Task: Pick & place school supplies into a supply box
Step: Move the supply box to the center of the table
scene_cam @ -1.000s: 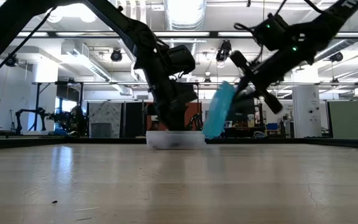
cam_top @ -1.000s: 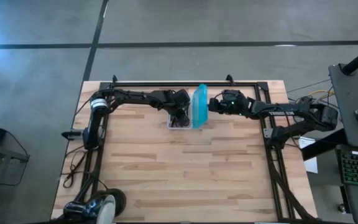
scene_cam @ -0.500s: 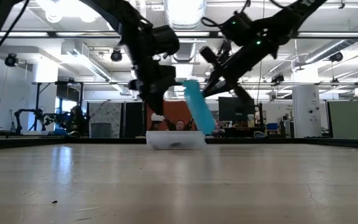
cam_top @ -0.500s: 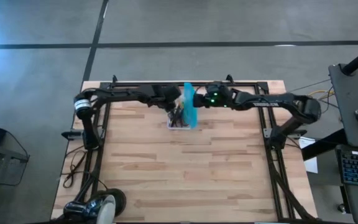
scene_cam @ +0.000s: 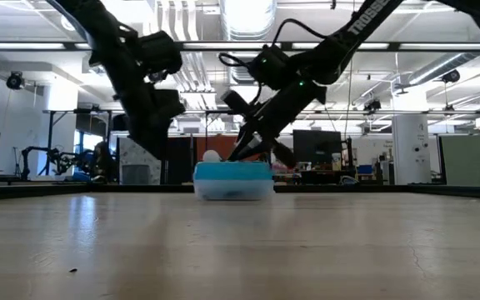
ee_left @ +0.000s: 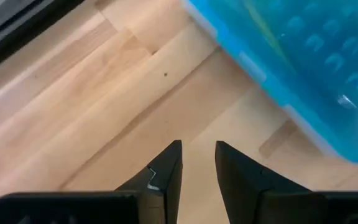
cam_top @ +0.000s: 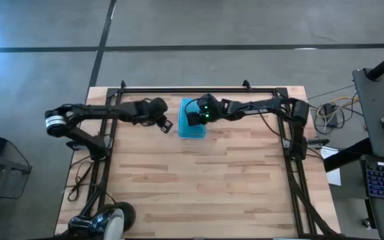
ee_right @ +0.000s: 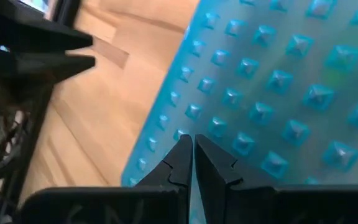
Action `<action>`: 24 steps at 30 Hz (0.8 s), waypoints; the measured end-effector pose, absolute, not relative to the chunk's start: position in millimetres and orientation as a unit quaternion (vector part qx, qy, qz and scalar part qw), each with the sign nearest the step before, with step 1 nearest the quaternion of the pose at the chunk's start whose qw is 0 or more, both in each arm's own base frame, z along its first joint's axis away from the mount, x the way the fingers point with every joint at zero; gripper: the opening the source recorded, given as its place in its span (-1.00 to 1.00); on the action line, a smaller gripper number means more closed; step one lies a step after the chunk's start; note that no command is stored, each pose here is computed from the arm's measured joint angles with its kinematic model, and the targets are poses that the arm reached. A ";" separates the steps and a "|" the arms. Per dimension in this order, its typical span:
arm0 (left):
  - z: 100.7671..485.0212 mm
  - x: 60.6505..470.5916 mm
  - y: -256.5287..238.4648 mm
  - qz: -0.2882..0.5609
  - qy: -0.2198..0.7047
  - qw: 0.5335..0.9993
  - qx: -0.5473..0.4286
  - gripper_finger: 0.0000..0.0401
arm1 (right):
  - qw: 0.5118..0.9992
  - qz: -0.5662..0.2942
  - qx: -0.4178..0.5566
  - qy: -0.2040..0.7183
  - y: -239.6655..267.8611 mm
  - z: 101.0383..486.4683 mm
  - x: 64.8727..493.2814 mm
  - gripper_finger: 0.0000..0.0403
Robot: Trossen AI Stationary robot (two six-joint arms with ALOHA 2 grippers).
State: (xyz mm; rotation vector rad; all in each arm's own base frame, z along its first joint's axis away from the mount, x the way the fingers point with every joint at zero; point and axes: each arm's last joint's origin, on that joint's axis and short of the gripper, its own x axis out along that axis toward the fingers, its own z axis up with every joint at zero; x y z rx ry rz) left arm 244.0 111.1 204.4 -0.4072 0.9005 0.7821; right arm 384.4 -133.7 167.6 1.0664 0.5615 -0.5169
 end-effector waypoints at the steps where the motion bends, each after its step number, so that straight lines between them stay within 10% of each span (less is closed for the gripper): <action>1: 203.8 241.4 110.0 0.365 0.407 0.813 -0.200 -0.60 | 0.790 -0.237 0.497 0.268 -133.6 164.2 387.7 -0.94; 24: 145.5 267.2 165.1 0.258 0.265 0.767 -0.524 -0.60 | 0.778 -0.256 0.464 0.339 -126.4 176.2 378.4 -0.94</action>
